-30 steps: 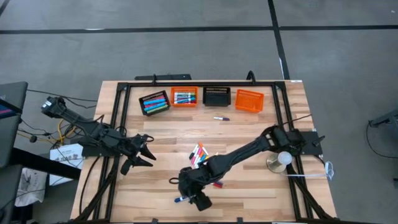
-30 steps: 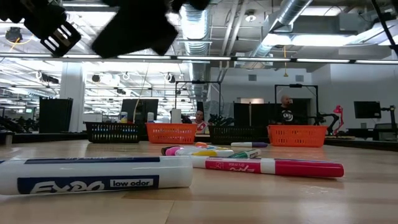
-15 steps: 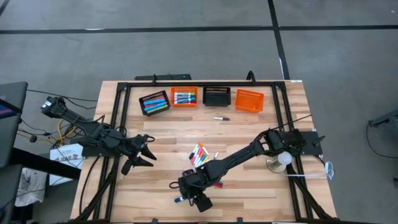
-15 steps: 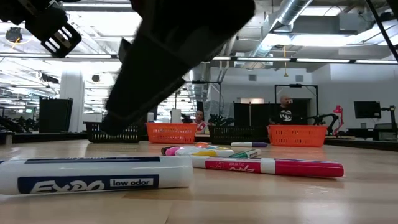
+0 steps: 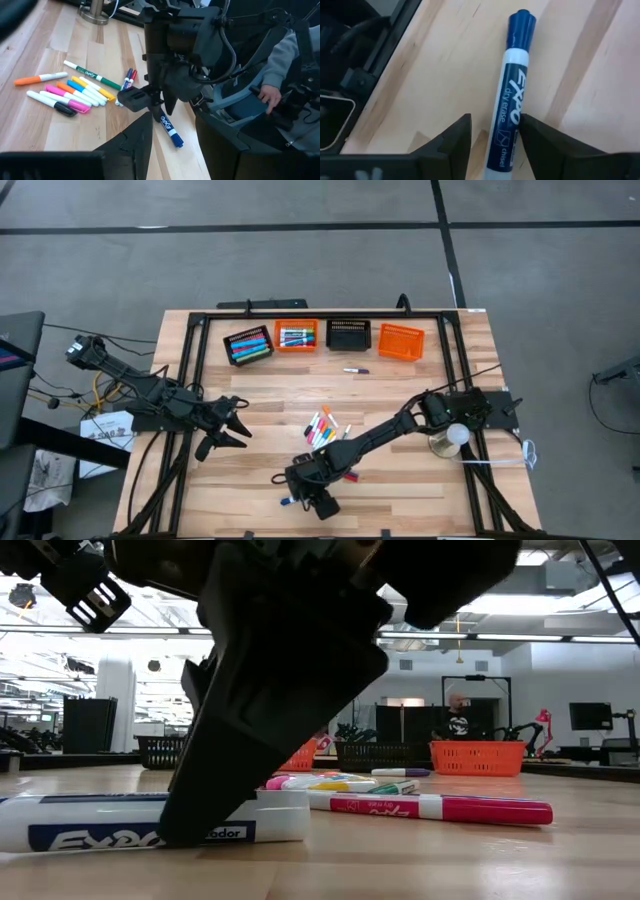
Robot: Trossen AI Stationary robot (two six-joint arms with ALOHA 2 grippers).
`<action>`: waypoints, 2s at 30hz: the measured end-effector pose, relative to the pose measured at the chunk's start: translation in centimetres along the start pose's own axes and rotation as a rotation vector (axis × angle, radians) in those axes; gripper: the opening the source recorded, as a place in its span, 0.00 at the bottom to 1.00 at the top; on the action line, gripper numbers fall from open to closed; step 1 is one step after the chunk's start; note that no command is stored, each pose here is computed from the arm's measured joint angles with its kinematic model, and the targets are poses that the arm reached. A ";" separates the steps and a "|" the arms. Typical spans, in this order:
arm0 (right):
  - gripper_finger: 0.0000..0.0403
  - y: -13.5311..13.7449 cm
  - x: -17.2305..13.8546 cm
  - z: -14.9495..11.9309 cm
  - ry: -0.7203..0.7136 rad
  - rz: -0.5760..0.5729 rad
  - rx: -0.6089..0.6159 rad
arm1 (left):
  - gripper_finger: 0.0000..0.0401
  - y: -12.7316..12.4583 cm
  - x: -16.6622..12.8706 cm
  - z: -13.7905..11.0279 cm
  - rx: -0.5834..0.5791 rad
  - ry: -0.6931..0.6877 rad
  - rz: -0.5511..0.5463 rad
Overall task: Pick & Place Markers
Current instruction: Put the blue marker pen into the left orange bin
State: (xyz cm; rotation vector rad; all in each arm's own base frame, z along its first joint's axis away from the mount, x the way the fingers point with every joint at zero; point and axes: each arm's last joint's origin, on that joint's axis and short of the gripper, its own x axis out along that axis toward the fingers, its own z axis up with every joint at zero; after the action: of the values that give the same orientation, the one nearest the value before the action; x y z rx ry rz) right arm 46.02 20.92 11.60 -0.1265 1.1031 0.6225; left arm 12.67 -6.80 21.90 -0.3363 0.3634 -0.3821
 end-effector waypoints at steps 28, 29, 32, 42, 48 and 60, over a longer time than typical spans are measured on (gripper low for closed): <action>0.11 -1.6 -2.3 2.3 -0.006 -0.105 0.177 | 0.37 0.0 0.0 0.0 -0.003 0.001 -0.003; 0.11 -1.7 -2.9 2.8 -0.014 -0.106 0.164 | 0.37 0.0 0.0 0.0 -0.003 0.002 -0.006; 0.11 -2.0 -5.1 4.0 -0.024 -0.108 0.141 | 0.37 -0.1 0.0 0.0 -0.003 0.009 -0.021; 0.11 -2.9 -12.4 5.3 -0.024 -0.020 0.086 | 0.37 -0.6 -0.1 -0.2 -0.003 0.093 -0.210; 0.11 -2.9 -18.2 5.4 -0.108 0.082 0.054 | 0.37 -0.6 -0.1 -0.2 0.000 0.089 -0.201; 0.11 -2.7 -28.4 7.1 -0.558 0.401 -0.216 | 0.37 -0.5 -0.1 -0.2 0.038 0.077 -0.187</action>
State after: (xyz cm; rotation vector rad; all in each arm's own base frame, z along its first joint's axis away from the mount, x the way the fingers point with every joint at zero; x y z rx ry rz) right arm 44.53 9.89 38.86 0.0847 0.5161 1.0613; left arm 12.35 -7.29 21.97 -0.3197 0.4011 -0.5856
